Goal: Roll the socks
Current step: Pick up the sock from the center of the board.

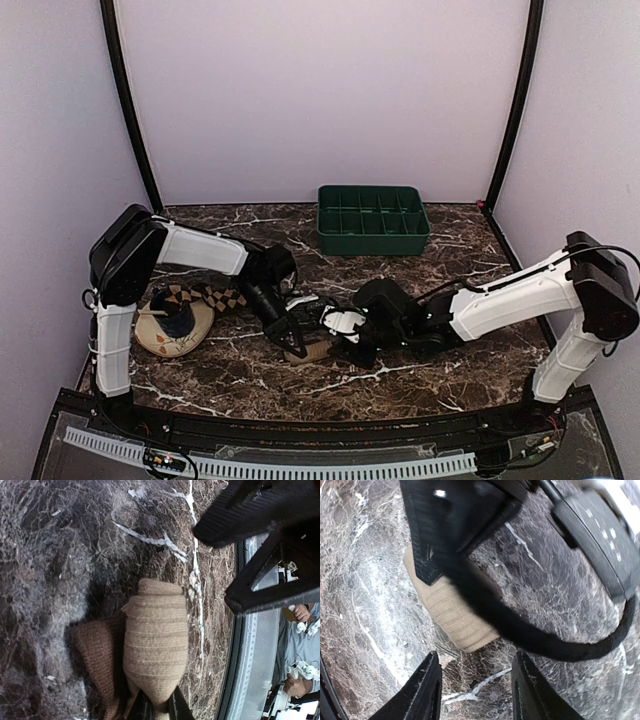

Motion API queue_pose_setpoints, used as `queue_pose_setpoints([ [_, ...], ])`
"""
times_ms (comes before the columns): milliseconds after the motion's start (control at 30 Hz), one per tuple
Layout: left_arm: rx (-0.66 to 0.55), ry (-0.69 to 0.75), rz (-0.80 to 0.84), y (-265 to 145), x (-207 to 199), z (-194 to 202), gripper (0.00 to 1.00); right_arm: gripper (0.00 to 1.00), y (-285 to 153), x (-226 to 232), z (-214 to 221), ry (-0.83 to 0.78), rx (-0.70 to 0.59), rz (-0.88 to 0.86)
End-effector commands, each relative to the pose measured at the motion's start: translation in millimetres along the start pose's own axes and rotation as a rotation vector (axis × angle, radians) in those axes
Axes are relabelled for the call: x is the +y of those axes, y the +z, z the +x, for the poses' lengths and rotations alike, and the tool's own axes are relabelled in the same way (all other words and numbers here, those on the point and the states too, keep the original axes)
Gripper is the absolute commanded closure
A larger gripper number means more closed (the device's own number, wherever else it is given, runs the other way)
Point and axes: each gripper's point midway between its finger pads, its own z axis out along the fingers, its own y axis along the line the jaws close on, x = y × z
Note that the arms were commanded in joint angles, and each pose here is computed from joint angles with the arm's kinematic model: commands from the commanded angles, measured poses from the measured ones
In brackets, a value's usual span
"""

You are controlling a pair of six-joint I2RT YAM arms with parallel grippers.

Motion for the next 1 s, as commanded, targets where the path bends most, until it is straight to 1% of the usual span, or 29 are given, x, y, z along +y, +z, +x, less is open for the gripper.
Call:
queue_pose_setpoints([
  [0, 0.075, -0.072, 0.013, 8.2, 5.8, 20.7, 1.0, 0.56, 1.4, -1.4, -16.0, -0.112, -0.031, 0.091],
  [133, 0.08, -0.077, 0.015, 9.0, 6.5, 21.7, 1.0, 0.53, 11.4, 4.0, -19.9, -0.179, -0.022, 0.106],
  [333, 0.084, -0.082, 0.014, 9.5, 7.8, 22.9, 1.0, 0.51, 23.2, 15.6, -22.9, -0.26, 0.002, 0.084],
  [533, 0.088, -0.09, 0.019, 11.1, 9.4, 24.2, 1.0, 0.5, 33.6, 22.5, -21.7, -0.306, 0.017, 0.065],
  [800, 0.088, -0.095, 0.03, 11.5, 9.8, 24.3, 1.0, 0.51, 47.7, 28.9, -13.7, -0.352, 0.045, 0.035],
  [967, 0.088, -0.098, 0.031, 11.0, 10.4, 24.5, 1.0, 0.54, 55.5, 31.4, -8.0, -0.379, 0.063, 0.018],
])
